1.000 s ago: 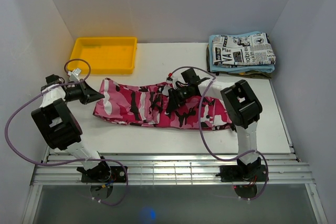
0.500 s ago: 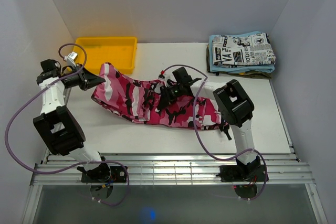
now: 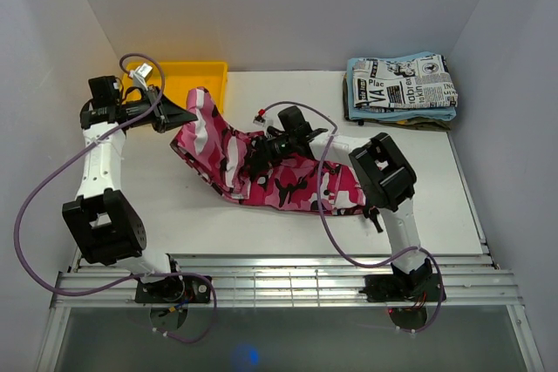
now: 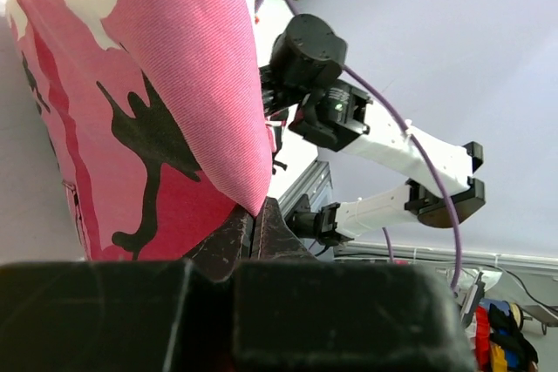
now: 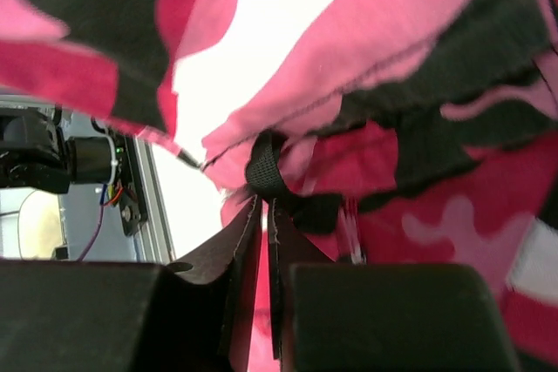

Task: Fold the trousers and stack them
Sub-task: Fold the trousers

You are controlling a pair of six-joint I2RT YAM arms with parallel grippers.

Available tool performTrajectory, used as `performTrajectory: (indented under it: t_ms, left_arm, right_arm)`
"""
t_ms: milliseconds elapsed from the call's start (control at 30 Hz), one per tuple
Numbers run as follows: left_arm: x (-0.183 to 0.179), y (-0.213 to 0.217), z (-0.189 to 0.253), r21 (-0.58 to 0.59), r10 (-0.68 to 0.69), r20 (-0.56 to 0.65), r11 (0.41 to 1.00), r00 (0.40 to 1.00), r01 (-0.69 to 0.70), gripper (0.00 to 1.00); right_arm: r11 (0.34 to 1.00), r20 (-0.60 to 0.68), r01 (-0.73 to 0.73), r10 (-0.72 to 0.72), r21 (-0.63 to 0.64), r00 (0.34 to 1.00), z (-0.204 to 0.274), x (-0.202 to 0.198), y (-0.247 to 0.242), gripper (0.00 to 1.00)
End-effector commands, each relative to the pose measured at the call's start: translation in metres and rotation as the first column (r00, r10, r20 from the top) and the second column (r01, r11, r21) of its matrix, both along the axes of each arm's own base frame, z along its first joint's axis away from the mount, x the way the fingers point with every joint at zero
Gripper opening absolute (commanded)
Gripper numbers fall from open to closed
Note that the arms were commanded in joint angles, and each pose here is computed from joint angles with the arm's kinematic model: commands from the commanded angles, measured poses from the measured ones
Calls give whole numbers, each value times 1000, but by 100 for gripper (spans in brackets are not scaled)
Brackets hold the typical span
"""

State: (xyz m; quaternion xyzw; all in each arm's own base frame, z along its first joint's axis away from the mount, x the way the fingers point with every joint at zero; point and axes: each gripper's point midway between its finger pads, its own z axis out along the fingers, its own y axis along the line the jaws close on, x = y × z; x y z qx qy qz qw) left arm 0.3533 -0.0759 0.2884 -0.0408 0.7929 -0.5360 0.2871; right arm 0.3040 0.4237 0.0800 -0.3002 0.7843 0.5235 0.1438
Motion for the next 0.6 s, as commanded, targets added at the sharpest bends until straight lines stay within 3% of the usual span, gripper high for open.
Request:
performTrajectory:
  t_ms: [0,133,267,467,567]
  left_arm:
    - [-6,-18,45,-21,-52,113,998,992,55,0]
    - [-7,-42,51,-30,-93,108,995,990,97,0]
    - [-2,-67,42,-24,-94,41,995,995,95,0]
    - [4,-106,26,46,-91,-1,995,996,91,0]
    - [12,-115,14,87,-39,-35,995,999,42,0]
  right_arm:
    - [1000,-35,2,-3,-20,999,-24,0,16,12]
    - [998,-86,18,-22,-53,996,-51,0,16,11]
    - [1000,-76,17,-18,-4,997,-38,3,22,11]
    - [998,91,32,-37,57,995,36,38,-27,18]
    - [998,154,41,-49,53,987,72,48,-80,31]
